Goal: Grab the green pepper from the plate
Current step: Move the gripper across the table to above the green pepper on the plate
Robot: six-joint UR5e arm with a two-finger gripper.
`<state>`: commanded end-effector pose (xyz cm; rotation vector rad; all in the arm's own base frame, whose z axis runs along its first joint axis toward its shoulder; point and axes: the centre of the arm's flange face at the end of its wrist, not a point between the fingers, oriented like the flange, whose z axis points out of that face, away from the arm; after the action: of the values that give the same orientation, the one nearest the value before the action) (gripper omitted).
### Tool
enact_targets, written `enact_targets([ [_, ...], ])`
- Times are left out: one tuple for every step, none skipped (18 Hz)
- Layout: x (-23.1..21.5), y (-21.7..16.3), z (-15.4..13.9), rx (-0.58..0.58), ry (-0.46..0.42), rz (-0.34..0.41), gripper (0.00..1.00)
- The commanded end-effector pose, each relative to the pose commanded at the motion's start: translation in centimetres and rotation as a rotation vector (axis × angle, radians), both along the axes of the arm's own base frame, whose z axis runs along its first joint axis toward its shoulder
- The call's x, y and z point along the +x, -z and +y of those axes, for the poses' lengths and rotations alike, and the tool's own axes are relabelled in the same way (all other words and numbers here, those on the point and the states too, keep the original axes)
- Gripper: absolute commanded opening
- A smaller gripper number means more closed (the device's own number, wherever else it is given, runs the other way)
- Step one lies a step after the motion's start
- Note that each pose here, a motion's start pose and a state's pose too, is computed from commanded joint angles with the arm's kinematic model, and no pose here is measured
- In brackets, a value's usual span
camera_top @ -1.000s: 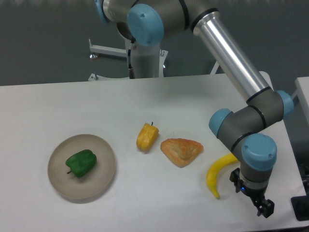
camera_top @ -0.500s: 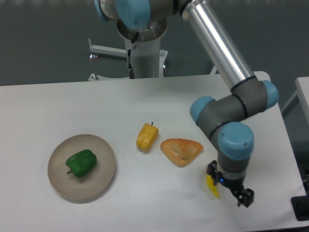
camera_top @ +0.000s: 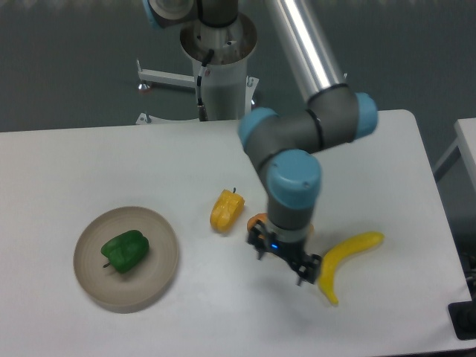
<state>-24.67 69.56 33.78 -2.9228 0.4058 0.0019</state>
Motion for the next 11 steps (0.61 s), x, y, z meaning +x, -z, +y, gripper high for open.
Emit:
enact_targets([
  [1.5, -0.2, 0.3, 0.010, -0.011, -0.026, 1.00],
  [3.1, -0.1, 0.7, 0.016, -0.020, -0.052, 1.00],
  [4.2, -0.1, 0.9, 0.018, -0.038, -0.073, 1.00],
  [5.5, -0.3, 1.0, 0.020, -0.055, -0.086, 1.00],
  [7.0, -0.4, 1.2, 0.022, -0.069, -0.094, 1.00],
  [8.4, -0.1, 1.3, 0.029, -0.071, -0.094, 1.00],
  [9.6, 0.2, 1.3, 0.044, -0.073, -0.093, 1.00],
  [10.7, 0.6, 1.0, 0.052, -0.075, -0.093, 1.00],
  [11.9, 1.2, 0.6, 0.058, -0.072, -0.093, 1.00],
  [12.9, 1.4, 0.1, 0.067, -0.070, -0.092, 1.00],
  [13.7, 1.6, -0.3, 0.068, -0.067, -0.092, 1.00],
])
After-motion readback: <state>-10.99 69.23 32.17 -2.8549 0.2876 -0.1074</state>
